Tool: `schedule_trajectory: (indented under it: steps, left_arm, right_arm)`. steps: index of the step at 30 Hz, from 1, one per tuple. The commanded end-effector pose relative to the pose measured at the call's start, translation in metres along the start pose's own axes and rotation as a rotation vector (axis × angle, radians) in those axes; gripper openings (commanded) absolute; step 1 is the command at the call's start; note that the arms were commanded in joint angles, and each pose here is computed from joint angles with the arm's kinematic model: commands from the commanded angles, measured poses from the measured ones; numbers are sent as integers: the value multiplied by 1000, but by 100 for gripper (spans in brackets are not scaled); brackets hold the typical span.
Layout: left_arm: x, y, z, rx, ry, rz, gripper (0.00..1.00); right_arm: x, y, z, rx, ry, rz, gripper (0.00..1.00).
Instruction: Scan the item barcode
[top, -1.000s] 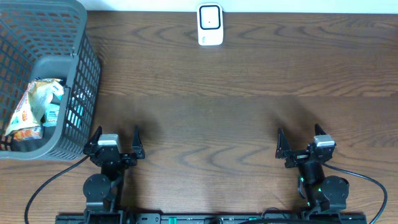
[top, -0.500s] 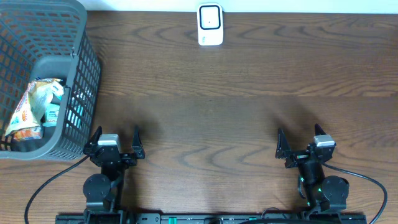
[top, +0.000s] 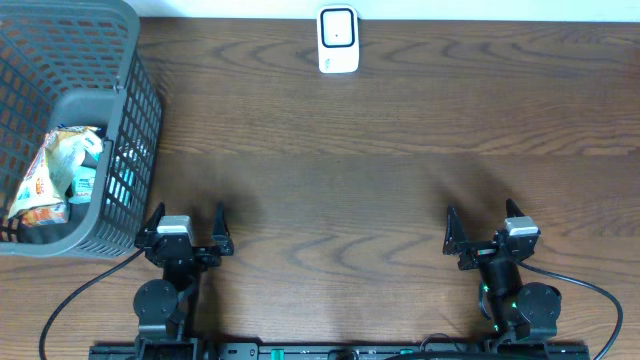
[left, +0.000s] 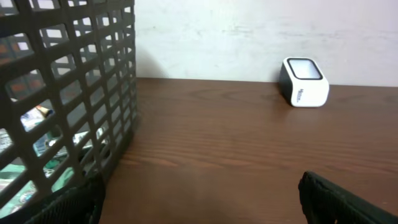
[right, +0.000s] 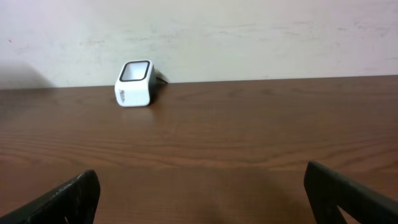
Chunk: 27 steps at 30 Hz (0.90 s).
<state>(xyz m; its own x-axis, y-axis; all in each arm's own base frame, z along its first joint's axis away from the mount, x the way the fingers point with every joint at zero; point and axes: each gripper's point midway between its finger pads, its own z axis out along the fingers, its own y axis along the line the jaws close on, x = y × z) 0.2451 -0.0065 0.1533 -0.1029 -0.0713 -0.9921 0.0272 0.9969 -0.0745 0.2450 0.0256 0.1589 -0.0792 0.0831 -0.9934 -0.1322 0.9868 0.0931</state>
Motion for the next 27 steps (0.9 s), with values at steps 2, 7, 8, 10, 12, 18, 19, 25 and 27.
schedule_trajectory:
  steps: [2,7,8,10,12,18,19,25,27]
  left_arm:
    - [13,-44,-5,259,71,-185,98]
    - [-5,-71,-15,431,42,-303,98]
    - [-10,-72,-15,435,28,-321,98]
    - [-25,-73,-17,452,-25,-358,98]
    - [-49,-75,-22,482,-113,-383,98]
    - [-126,-81,-54,575,-363,-390,98]
    - [-136,-82,-58,580,-381,-384,98]
    - [-218,-89,-73,587,-399,-373,98]
    - [-243,-94,-67,591,-359,-344,98]
  right_arm:
    - [1,-4,0,17,1,-15,99]
    - [1,-4,0,17,1,-15,99]
    - [1,-4,0,17,1,-15,99]
    - [1,-4,0,17,1,-15,99]
    - [1,-4,0,17,1,-15,99]
    - [1,-4,0,17,1,-15,99]
    - [1,-4,0,17,1,-15,99]
    - [1,-4,0,17,1,-15,99]
    - [1,-4,0,17,1,-15,99]
